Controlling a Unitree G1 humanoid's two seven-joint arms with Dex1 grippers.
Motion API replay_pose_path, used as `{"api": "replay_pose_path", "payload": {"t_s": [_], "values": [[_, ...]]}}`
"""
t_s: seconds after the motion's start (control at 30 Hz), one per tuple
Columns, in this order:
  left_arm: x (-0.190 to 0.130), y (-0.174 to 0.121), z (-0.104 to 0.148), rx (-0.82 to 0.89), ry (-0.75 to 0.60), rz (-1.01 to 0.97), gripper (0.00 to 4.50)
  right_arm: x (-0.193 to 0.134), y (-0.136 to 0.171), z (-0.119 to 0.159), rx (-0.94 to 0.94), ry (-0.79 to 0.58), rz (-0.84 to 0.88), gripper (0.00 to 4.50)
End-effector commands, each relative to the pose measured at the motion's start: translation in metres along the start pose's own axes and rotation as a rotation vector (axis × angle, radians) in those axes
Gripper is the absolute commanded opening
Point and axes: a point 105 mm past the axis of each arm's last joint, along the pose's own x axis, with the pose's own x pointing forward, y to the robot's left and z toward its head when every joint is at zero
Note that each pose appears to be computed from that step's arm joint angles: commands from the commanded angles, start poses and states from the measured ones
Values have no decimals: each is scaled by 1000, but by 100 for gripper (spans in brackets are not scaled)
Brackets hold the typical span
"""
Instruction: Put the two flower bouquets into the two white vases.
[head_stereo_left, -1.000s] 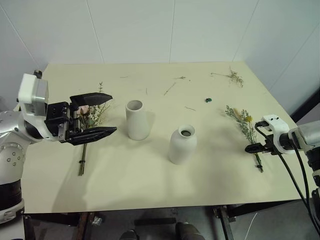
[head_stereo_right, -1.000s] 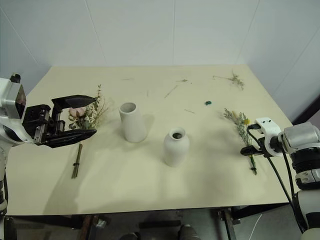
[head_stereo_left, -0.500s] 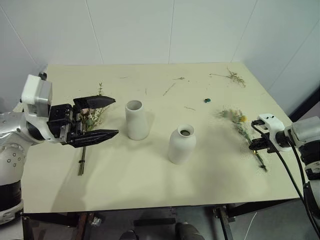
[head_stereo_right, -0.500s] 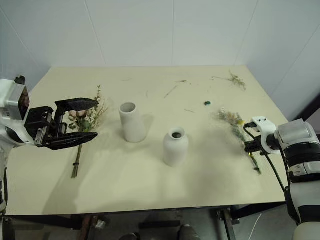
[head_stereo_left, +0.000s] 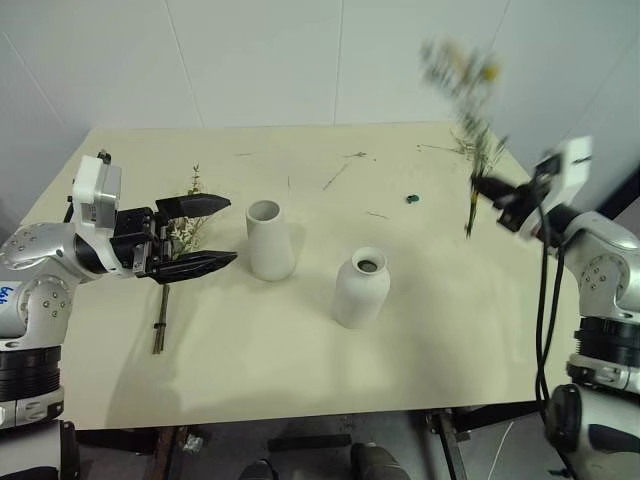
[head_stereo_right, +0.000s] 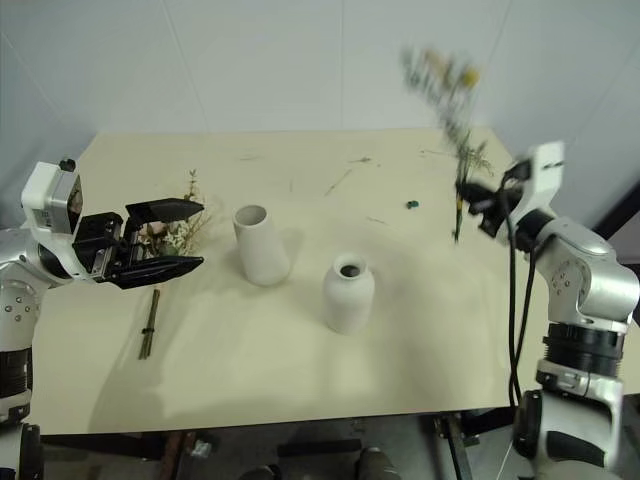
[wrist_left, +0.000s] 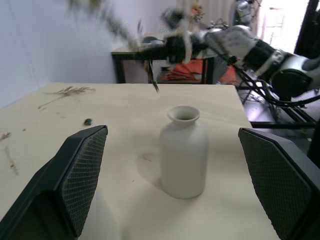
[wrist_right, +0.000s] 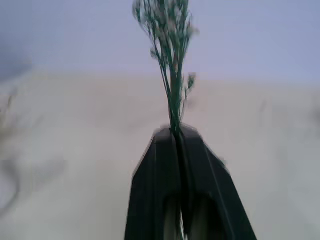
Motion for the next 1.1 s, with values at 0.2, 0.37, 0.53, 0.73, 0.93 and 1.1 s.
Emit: {"api": "replay_pose_path", "payload": {"t_s": [0.2, 0.37, 0.53, 0.73, 0.93, 1.1], "values": [[5, 9, -6, 13, -30, 33, 450, -8, 99, 13, -36, -209, 260, 3], [8, 14, -10, 6, -31, 39, 450, -12, 132, 5, 54, -217, 355, 3], [8, 17, -11, 0, -31, 47, 450, -15, 137, 10, 70, -233, 367, 3], [8, 18, -15, -12, -32, 54, 450, -27, 144, 3, 118, -187, 401, 3], [9, 19, -14, -9, -36, 60, 450, -29, 149, -10, 159, -151, 403, 3], [8, 21, -11, 1, -38, 71, 450, -26, 151, -20, 173, -143, 392, 3]]}}
